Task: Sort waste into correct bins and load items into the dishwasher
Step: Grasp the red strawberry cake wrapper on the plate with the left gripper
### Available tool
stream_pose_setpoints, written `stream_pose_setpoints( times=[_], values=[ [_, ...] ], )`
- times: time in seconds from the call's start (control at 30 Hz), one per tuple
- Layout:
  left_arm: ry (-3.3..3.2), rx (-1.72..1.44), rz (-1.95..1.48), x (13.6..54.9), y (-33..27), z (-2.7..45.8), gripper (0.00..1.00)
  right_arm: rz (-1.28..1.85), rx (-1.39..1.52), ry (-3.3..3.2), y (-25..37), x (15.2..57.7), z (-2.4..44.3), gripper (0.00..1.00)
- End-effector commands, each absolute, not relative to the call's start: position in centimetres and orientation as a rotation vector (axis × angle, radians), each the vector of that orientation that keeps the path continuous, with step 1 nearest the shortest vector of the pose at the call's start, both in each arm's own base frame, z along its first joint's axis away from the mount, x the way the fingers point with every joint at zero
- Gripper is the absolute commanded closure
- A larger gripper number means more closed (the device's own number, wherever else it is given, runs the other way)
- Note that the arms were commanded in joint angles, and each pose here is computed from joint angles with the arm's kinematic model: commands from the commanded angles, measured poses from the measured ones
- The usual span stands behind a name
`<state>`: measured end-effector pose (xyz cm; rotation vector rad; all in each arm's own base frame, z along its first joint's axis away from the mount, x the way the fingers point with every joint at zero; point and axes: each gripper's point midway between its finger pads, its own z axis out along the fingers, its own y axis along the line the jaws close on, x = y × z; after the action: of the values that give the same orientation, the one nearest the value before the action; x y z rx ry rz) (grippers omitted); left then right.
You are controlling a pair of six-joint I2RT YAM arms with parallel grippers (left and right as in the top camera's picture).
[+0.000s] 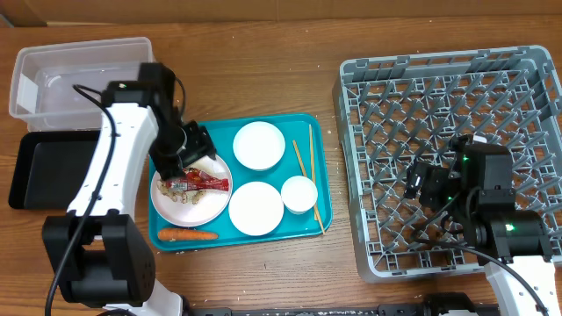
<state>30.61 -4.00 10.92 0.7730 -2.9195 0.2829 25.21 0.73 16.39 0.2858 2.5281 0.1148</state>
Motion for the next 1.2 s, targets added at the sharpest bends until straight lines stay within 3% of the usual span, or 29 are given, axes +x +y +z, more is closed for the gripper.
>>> stream_pose_setpoints(
  times=[0.0, 0.1, 0.3, 0.7, 0.77, 0.83, 1.0, 1.17],
  values=[
    [-2.797, 0.969, 0.191, 28.4, -4.5, 9.3, 0.16, 0.104, 0.293, 2.508, 0.5, 25.3, 17.5, 0.00],
    [-2.755, 1.048, 0.136, 27.4, -4.5, 7.3, 0.14, 0.102, 0.295, 2.525, 0.5, 24.9, 17.2, 0.00],
    [-2.749, 1.177, 0.071, 27.3, -3.7, 4.8, 0.18, 0.101, 0.297, 2.536, 0.5, 24.7, 17.1, 0.00],
    [-2.793, 1.304, 0.137, 29.8, -3.7, 4.4, 0.24, 0.100, 0.297, 2.540, 0.5, 24.6, 17.0, 0.00],
    [-2.804, 1.314, 0.169, 30.4, -3.8, 4.5, 0.32, 0.100, 0.298, 2.540, 0.5, 24.6, 17.0, 0.00],
    [-2.810, 1.322, 0.194, 30.9, -3.8, 4.8, 0.47, 0.100, 0.298, 2.540, 0.5, 24.6, 17.0, 0.00],
    [-2.832, 1.333, 0.216, 31.8, -3.7, 5.3, 0.94, 0.100, 0.297, 2.539, 0.5, 24.7, 17.0, 0.00],
    [-2.853, 1.309, 0.232, 32.3, -3.8, 5.9, 0.96, 0.100, 0.297, 2.539, 0.5, 24.7, 17.0, 0.00]
  ],
)
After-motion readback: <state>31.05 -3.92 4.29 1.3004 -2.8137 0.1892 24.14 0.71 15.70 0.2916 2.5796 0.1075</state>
